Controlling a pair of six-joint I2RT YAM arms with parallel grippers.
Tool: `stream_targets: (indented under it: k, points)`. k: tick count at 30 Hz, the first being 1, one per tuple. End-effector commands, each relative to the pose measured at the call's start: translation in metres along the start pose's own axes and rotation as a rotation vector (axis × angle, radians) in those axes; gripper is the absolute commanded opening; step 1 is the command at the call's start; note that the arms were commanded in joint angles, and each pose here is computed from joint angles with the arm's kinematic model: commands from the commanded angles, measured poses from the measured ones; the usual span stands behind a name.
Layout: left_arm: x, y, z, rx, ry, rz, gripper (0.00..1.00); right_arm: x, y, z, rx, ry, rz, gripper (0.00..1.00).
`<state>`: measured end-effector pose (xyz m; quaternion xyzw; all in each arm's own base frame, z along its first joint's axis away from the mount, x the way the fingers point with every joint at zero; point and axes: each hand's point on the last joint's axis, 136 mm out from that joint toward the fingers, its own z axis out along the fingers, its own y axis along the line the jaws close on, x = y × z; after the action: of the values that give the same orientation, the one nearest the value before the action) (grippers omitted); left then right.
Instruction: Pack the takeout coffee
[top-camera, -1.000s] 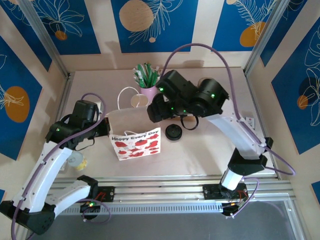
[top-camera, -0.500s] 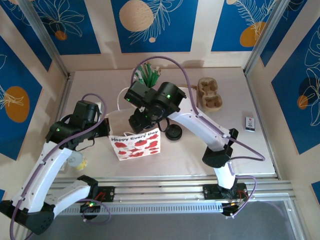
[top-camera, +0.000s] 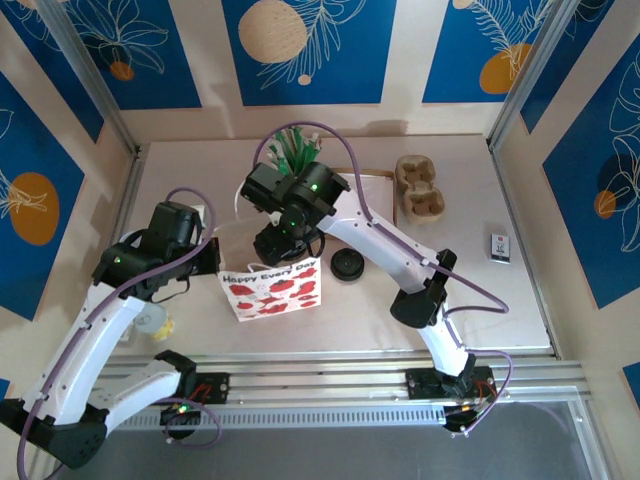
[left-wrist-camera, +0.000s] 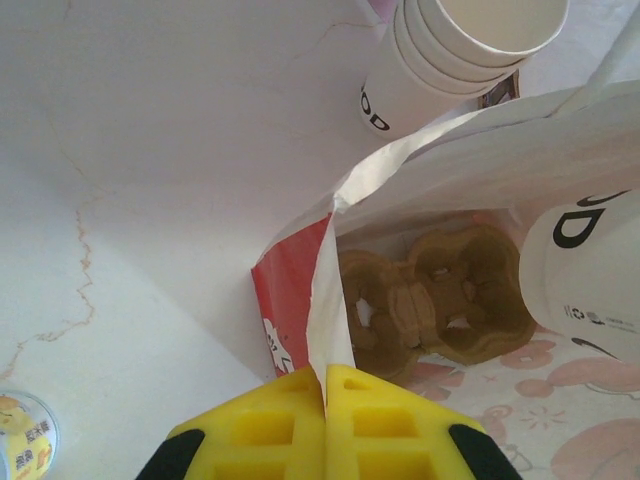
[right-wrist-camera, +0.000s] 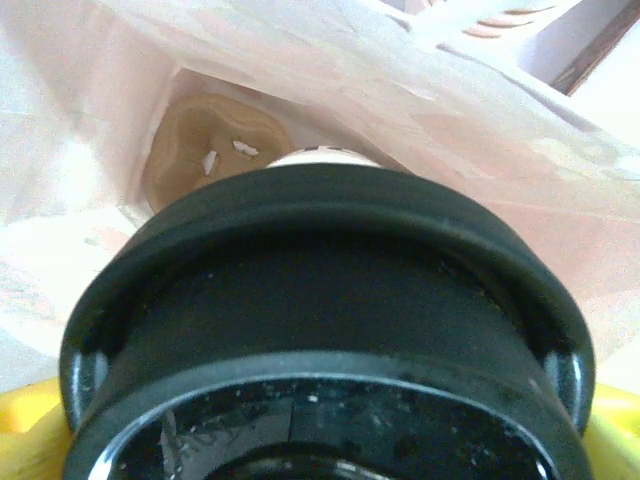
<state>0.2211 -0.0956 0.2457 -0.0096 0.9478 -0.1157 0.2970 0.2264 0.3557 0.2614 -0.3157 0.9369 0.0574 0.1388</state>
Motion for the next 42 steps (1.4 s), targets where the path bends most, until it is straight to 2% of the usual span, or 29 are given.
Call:
stream_targets:
  k: [1,13,25,32,42]
  points:
    - [0.004,0.003,-0.002,-0.025,0.019,0.035,0.00,0.020,-0.006,0.016,0.001,0.135,-0.013,0.84]
    - [0.006,0.003,0.004,-0.041,0.027,0.062,0.00,0.022,-0.017,0.042,0.063,0.201,-0.006,0.84]
    - [0.004,0.000,0.009,-0.062,0.027,0.090,0.00,0.017,0.008,0.013,0.036,0.101,-0.048,0.84]
    - [0.003,-0.001,0.006,-0.067,0.020,0.098,0.00,0.027,0.008,0.035,0.060,0.179,-0.054,0.84]
    - [0.001,-0.002,0.000,-0.061,0.009,0.101,0.00,0.018,0.022,0.045,0.012,0.166,-0.082,0.83]
